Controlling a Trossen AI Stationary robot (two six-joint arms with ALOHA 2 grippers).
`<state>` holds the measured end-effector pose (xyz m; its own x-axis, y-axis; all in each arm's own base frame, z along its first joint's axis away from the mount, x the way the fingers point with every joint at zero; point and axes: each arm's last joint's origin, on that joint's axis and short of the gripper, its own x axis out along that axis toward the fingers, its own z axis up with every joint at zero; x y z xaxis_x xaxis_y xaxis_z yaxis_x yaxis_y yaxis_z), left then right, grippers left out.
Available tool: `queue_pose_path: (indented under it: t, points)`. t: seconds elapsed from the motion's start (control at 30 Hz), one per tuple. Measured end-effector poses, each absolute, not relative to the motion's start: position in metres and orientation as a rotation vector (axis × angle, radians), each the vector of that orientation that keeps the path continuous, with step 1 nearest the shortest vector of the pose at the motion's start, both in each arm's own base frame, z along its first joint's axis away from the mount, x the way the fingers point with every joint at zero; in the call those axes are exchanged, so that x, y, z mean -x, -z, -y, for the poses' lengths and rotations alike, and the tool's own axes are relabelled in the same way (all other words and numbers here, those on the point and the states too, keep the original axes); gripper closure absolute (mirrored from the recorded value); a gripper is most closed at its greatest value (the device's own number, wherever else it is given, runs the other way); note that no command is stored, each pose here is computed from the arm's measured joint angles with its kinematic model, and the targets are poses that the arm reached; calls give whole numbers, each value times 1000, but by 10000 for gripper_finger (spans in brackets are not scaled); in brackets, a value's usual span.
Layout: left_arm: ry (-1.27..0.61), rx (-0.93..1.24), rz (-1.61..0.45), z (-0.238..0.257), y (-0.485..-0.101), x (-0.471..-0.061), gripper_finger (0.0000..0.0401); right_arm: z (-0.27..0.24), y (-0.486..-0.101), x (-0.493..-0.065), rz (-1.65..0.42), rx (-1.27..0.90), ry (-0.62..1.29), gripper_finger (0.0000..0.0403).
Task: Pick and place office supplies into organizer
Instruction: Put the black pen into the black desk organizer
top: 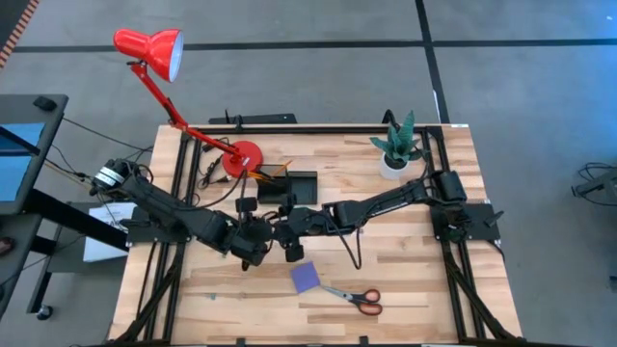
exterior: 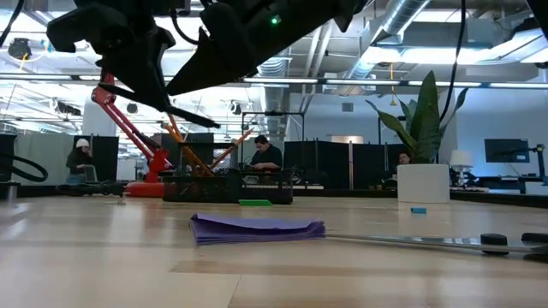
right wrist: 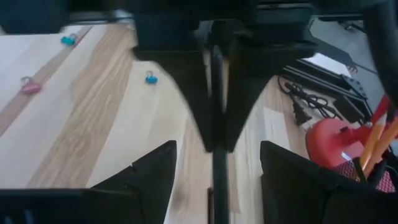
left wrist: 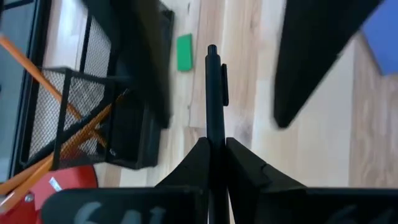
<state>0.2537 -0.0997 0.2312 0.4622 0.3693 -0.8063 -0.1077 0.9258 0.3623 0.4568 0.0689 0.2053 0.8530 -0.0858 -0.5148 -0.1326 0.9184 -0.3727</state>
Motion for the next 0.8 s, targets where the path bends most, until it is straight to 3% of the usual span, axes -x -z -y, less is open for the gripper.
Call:
queue_pose_path:
  t: [0.5,0.8]
  points:
    - [-299,-273,-909,110,-256,-236,385,-62,-199,-451,-659,389,5,178]
    - [-290,-247,-897,109,-262,-232,385,-63,-203,-453,-614,403,4,178]
